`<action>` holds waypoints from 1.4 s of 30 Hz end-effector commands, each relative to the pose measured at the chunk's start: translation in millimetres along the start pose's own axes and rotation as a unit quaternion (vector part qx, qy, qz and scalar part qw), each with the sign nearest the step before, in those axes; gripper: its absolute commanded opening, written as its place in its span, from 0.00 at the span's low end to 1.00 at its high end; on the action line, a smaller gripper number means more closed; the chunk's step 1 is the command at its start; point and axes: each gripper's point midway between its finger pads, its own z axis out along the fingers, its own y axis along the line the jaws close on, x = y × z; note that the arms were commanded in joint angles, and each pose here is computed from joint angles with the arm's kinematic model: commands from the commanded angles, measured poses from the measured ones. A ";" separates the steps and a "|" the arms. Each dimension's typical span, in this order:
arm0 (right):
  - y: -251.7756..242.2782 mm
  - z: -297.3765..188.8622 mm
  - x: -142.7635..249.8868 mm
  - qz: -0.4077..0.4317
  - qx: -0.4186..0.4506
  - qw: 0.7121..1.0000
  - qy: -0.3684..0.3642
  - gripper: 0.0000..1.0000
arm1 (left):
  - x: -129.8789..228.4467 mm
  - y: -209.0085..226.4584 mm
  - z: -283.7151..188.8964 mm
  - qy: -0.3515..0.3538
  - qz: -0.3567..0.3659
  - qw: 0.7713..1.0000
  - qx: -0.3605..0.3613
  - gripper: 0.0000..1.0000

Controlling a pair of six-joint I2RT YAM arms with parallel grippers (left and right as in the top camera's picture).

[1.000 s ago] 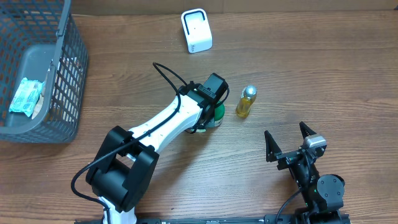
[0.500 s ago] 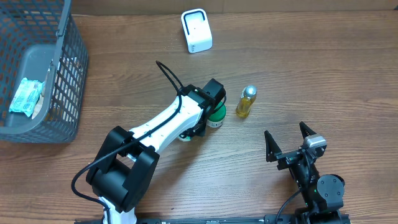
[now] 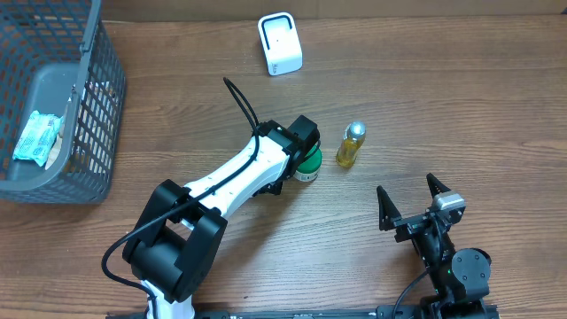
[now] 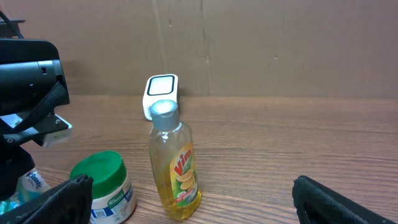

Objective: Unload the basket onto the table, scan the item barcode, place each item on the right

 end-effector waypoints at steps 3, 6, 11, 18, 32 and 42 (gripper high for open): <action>-1.6 0.2 0.5 0.001 0.004 1.000 -0.001 1.00 | -0.1 4.5 -6.0 -0.009 0.010 1.000 -0.007 0.04; -1.5 0.2 0.5 0.001 0.004 1.000 -0.001 1.00 | 0.2 3.8 -6.0 -0.008 0.010 1.000 -0.005 0.04; -1.5 0.2 0.5 0.001 0.004 1.000 -0.001 1.00 | 0.2 3.8 -6.1 -0.008 0.009 1.000 -0.006 0.04; -1.6 0.2 0.5 0.001 0.004 1.000 -0.001 1.00 | 0.2 4.3 -6.1 -0.009 0.009 1.000 -0.007 0.04; -1.5 0.2 0.5 0.001 0.004 1.000 -0.001 1.00 | -0.2 3.6 -6.1 -0.009 0.007 1.000 -0.006 0.04; -1.5 0.2 0.5 0.001 0.004 1.000 -0.001 1.00 | -2.6 5.0 -6.3 -0.015 0.006 1.000 -0.011 0.05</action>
